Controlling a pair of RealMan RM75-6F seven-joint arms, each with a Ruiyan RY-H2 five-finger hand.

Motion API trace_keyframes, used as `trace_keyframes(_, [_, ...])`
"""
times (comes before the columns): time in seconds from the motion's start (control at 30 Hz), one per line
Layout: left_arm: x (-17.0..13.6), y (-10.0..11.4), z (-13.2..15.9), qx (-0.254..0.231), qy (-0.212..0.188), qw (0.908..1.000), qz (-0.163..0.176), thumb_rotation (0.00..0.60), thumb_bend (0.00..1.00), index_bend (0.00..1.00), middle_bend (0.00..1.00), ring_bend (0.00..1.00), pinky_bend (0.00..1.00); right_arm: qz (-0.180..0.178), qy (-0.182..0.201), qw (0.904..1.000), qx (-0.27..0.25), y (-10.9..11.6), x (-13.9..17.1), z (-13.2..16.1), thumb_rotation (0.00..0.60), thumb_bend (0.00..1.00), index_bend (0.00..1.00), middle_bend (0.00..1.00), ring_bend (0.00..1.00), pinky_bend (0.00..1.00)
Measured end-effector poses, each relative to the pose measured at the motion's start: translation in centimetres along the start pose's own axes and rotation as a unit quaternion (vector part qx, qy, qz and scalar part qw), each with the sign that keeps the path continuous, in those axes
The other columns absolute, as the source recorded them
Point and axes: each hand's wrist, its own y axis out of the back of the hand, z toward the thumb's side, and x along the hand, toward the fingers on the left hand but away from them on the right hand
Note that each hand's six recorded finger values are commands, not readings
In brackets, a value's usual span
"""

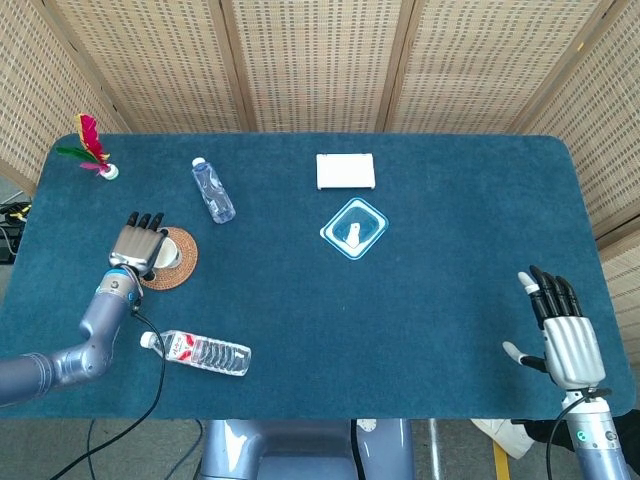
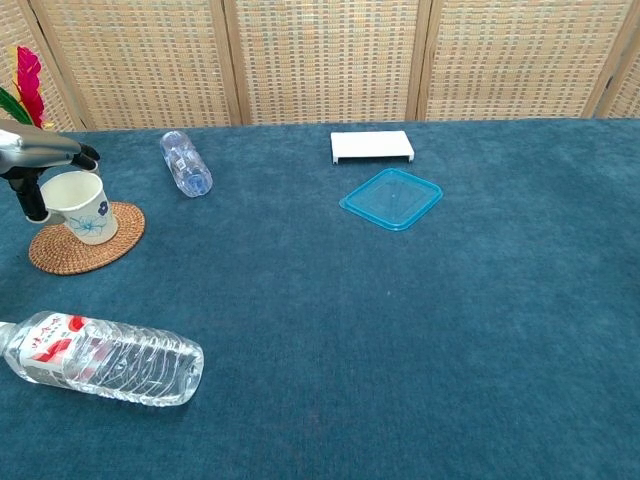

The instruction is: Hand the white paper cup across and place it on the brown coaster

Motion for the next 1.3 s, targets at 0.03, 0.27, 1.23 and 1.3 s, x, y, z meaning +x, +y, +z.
trace_keyframes(0.03, [0.0,-0.1,0.1,0.001,0.0,1.0,-0.001,0.6,0.34,0.21,0.0,0.0,0.0,0.0,0.0,1.0,0.0,0.0,0.0,0.0,0.6,0.08,0.03,0.0,0.0,0.0])
trace_keyframes(0.27, [0.0,-0.2,-0.5,0.001,0.01,0.9999,-0.005,0.6,0.27,0.0,0.0,0.0,0.0,0.0,-0.001,1.0,-0.001,0.0,0.0,0.0,0.6,0.08,0.03,0.0,0.0,0.0])
trace_keyframes(1.23, [-12.6,1.4,-5.8,-0.135,0.017,0.9641,0.228,0.6,0.23,0.0,0.0,0.0,0.0,-0.006,0.006,0.9998,0.016,0.0,0.0,0.5,0.6,0.08,0.03,0.0,0.0,0.0])
trace_keyframes(1.3, [-14.7,0.0,-5.8,-0.141,0.021,0.9585,0.247,0.6,0.23,0.0,0.0,0.0,0.0,-0.006,0.006,0.9998,0.02,0.0,0.0,0.6,0.6,0.08,0.03,0.0,0.0,0.0])
